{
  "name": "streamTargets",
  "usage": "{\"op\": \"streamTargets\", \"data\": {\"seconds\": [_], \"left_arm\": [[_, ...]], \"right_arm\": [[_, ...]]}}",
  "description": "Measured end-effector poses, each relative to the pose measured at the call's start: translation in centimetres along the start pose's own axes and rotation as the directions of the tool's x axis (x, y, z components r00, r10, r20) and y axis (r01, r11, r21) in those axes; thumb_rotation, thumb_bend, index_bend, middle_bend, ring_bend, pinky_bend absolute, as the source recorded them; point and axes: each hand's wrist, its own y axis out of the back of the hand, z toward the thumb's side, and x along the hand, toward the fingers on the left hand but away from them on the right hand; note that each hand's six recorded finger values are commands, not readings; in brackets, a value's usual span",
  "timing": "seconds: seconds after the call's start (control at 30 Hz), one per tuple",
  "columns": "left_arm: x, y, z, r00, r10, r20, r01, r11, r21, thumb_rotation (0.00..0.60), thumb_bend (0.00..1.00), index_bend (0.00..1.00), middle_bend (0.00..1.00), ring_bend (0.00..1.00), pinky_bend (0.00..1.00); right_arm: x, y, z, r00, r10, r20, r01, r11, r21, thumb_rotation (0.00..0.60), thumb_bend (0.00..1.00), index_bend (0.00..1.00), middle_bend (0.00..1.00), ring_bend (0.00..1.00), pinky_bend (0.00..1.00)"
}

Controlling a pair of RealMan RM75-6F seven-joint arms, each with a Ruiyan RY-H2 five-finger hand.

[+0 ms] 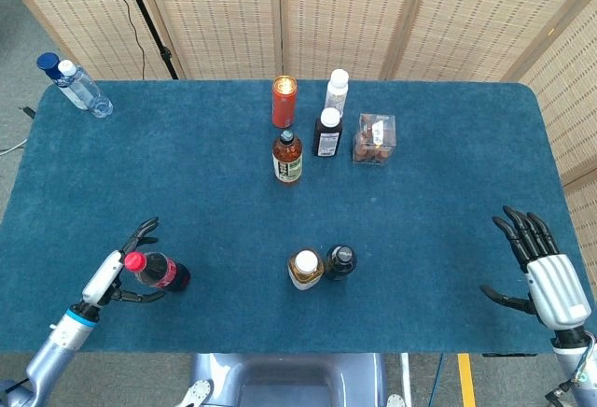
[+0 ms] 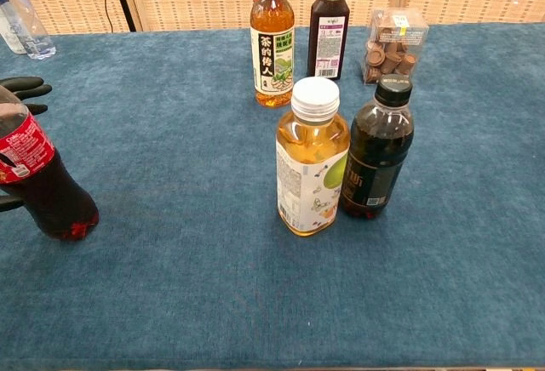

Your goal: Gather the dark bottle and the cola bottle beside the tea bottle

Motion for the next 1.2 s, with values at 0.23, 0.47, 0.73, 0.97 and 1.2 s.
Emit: {"op": "streamTargets", "data": {"seconds": [0.23, 0.47, 0.73, 0.97, 1.2], "left_arm": [[0.4, -1.7, -0.6, 1.000, -0.003, 0.002, 0.003, 1.000, 0.018, 0.600, 0.32, 0.34, 0.29, 0.39, 0.49], [0.9, -2.0, 0.2, 0.999, 0.014, 0.033, -0.015, 1.000, 0.024, 0.600, 0.33, 0.42, 0.36, 0.43, 0.52], [2.3, -3.1, 2.3, 0.994, -0.014, 0.104, 0.011, 1.000, 0.028, 0.600, 0.32, 0.42, 0.36, 0.43, 0.52], [5.1, -6.3, 4.7, 0.985, -0.077, 0.154, 0.073, 0.997, 0.031, 0.600, 0.31, 0.42, 0.36, 0.43, 0.52], [7.6, -10.2, 5.8, 0.979, -0.131, 0.157, 0.125, 0.991, 0.053, 0.600, 0.31, 0.42, 0.36, 0.43, 0.52]], "right_arm": [[-0.1, 0.0, 0.0, 1.000, -0.001, 0.002, 0.001, 1.000, 0.000, 0.600, 0.00, 0.00, 0.00, 0.00, 0.00], [-0.1, -0.2, -0.1, 1.000, 0.004, 0.005, -0.004, 1.000, 0.002, 0.600, 0.00, 0.00, 0.00, 0.00, 0.00], [-0.2, -0.2, -0.1, 1.000, 0.005, 0.007, -0.005, 1.000, 0.005, 0.600, 0.00, 0.00, 0.00, 0.00, 0.00], [-0.2, -0.3, -0.2, 1.000, 0.005, 0.012, -0.005, 1.000, 0.008, 0.600, 0.00, 0.00, 0.00, 0.00, 0.00], [-0.3, -0.4, -0.2, 1.000, 0.009, 0.014, -0.009, 1.000, 0.011, 0.600, 0.00, 0.00, 0.00, 0.00, 0.00]]}}
